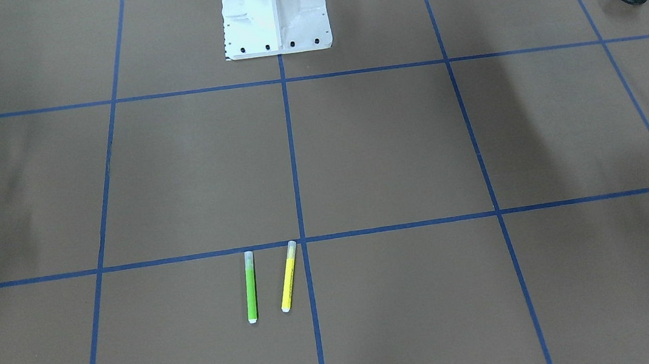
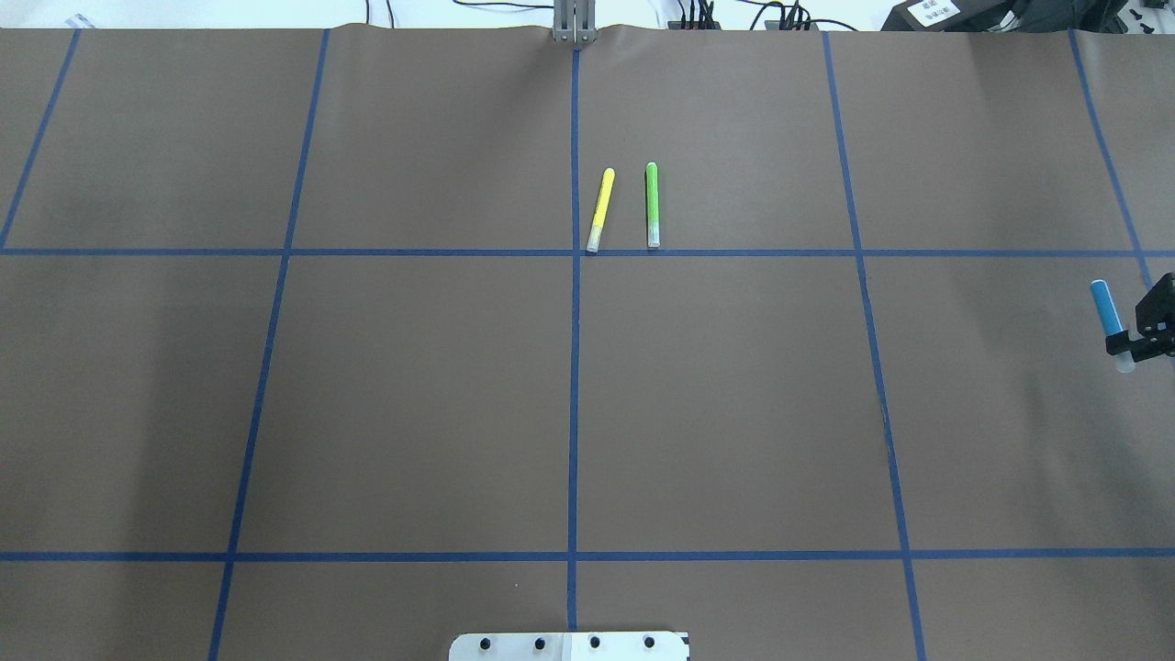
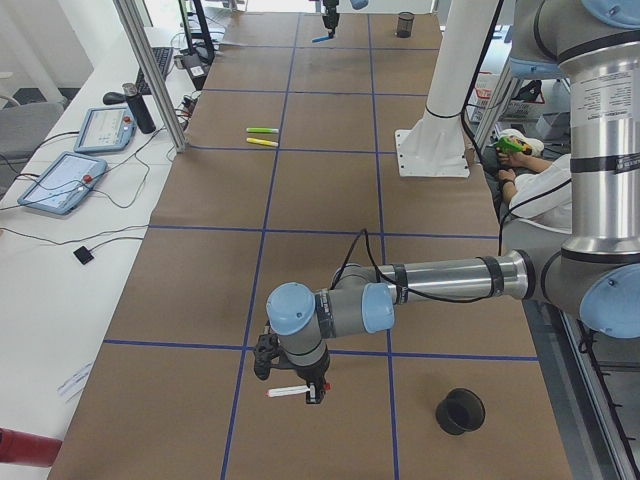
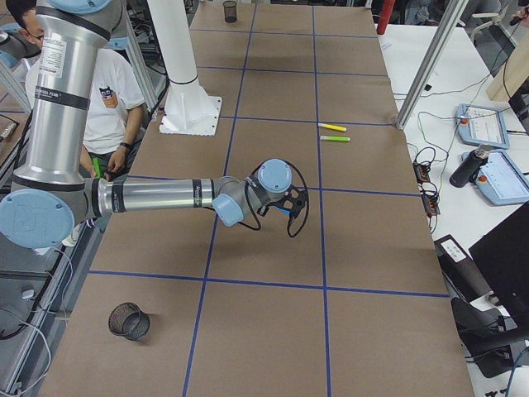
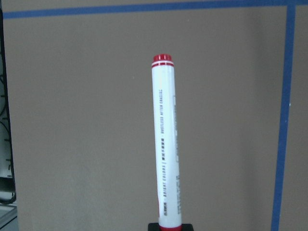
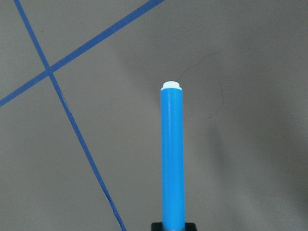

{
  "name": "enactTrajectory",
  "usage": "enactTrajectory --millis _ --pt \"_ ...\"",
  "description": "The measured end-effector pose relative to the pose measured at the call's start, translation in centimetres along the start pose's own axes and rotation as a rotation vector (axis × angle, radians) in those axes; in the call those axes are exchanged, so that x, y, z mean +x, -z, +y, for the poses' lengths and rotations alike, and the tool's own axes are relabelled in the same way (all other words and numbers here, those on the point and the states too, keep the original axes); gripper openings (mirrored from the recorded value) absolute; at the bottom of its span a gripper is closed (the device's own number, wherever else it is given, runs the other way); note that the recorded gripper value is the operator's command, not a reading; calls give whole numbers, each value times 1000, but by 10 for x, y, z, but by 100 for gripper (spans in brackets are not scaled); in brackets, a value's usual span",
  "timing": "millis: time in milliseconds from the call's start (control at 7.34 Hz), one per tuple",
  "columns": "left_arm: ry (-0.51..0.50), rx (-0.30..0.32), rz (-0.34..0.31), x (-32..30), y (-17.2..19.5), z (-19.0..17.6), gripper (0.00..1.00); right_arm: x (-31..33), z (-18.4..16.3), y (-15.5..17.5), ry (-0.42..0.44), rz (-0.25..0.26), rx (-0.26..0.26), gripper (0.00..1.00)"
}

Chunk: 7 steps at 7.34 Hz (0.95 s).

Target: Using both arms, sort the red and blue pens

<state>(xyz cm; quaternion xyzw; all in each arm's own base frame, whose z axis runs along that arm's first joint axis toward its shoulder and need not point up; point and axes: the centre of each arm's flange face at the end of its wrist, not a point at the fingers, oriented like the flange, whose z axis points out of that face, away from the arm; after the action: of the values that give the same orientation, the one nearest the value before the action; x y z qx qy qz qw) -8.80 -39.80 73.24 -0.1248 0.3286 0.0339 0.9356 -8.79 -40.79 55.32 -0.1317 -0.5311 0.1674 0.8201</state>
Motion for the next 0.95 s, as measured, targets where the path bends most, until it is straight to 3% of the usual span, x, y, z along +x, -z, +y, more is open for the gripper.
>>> enactTrajectory --millis 272,409,681,953 --pt "76 -192 57 -7 -11 28 0 1 0 0 -1 3 4 0" --pt "134 -258 85 -9 -10 44 0 3 0 0 -4 5 4 0" --pt "258 -363 179 -20 3 91 0 5 1 -1 -8 7 4 0" --pt "379 -460 276 -34 -9 142 0 13 1 -3 -24 10 -7 0"
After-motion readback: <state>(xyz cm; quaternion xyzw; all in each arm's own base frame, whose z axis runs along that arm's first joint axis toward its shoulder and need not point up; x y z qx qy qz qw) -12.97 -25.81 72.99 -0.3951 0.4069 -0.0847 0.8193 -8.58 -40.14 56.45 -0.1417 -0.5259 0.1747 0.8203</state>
